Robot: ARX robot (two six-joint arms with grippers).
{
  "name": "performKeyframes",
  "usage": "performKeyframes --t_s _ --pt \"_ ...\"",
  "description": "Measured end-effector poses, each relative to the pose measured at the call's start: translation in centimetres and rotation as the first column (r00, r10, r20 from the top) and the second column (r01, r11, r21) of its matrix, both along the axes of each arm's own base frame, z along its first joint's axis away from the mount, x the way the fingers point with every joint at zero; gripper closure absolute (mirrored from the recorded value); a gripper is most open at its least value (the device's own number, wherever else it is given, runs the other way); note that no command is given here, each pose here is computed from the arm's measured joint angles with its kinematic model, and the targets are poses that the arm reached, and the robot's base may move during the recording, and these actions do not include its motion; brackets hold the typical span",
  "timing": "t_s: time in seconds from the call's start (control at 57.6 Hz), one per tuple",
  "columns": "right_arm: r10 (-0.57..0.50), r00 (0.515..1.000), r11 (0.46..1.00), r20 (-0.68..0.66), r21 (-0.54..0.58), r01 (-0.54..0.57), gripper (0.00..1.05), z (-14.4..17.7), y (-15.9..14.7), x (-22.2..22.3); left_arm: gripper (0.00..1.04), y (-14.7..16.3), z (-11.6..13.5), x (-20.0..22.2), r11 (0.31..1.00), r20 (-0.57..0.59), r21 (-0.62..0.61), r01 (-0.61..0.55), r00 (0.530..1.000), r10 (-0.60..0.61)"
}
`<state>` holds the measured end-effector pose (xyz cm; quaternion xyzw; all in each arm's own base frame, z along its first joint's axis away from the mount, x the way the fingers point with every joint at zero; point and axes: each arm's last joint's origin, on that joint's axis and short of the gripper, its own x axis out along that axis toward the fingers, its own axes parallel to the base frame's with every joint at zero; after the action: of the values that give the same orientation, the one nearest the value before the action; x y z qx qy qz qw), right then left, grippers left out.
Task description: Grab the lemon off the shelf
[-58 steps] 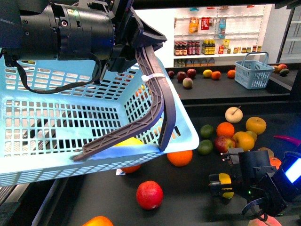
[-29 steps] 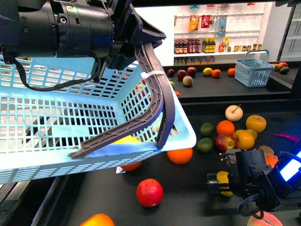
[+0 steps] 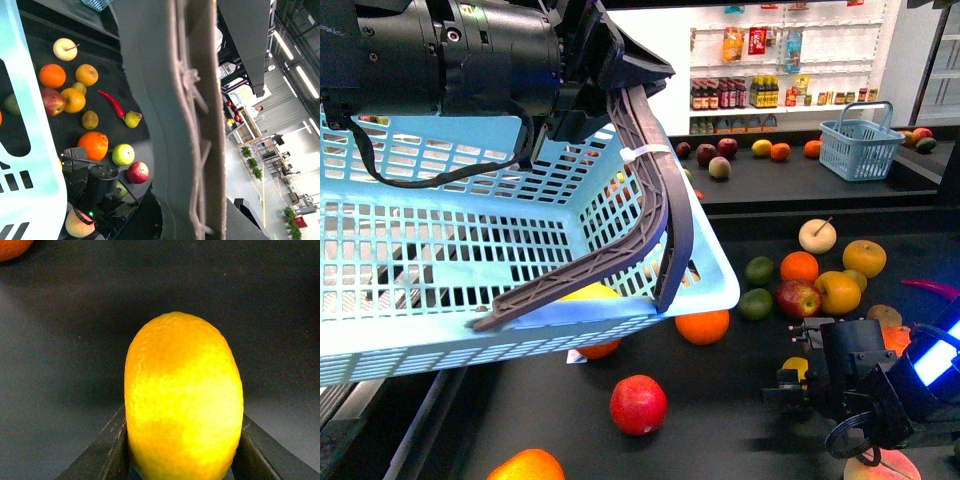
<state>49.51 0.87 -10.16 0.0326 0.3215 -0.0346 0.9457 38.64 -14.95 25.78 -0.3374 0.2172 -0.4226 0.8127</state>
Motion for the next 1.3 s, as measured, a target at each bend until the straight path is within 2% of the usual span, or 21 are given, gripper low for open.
performKeyframes --t_s 0.208,0.33,0.469,0.573,0.642,0.763,0.92,1.111,1.301 --pt "-0.02 0.998 0.999 0.062 0.032 0.018 0.6 3.9 0.0 -0.8 0.96 0.0 0.0 0.0 1.0 0.0 0.0 0.0 1.0 0.0" --pt "-0.042 0.986 0.995 0.158 0.101 0.027 0.61 9.0 -0.3 -1.3 0.96 0.0 0.0 0.0 1.0 0.0 0.0 0.001 1.0 -0.001" --pt "-0.115 0.957 0.973 0.267 0.226 0.053 0.61 15.9 -1.5 -2.8 0.96 0.0 0.0 0.0 1.0 0.0 0.0 0.0 1.0 0.0" --pt "-0.178 0.933 0.939 0.312 0.337 0.066 0.61 20.5 -2.5 -4.9 0.96 0.0 0.0 0.0 1.0 0.0 0.0 0.0 1.0 0.0" --pt "-0.226 0.918 0.893 0.327 0.445 0.062 0.61 23.2 -2.8 -7.0 0.96 0.0 0.0 0.0 1.0 0.0 0.0 0.0 1.0 0.0" --pt "-0.218 0.911 0.808 0.351 0.588 -0.034 0.61 26.7 -1.3 -10.2 0.96 0.0 0.0 0.0 1.0 0.0 0.0 0.001 1.0 -0.001" --pt "-0.095 0.928 0.746 0.359 0.643 -0.173 0.61 27.8 2.5 -11.2 0.96 0.0 0.0 0.0 1.0 0.0 0.0 0.001 1.0 -0.001" --pt "0.001 0.936 0.683 0.353 0.683 -0.259 0.61 27.6 5.2 -11.6 0.96 0.0 0.0 0.0 1.0 0.0 0.0 -0.003 1.0 0.003" --pt "0.049 0.937 0.667 0.347 0.686 -0.289 0.61 27.2 6.7 -11.8 0.96 0.0 0.0 0.0 1.0 0.0 0.0 -0.002 1.0 0.002"
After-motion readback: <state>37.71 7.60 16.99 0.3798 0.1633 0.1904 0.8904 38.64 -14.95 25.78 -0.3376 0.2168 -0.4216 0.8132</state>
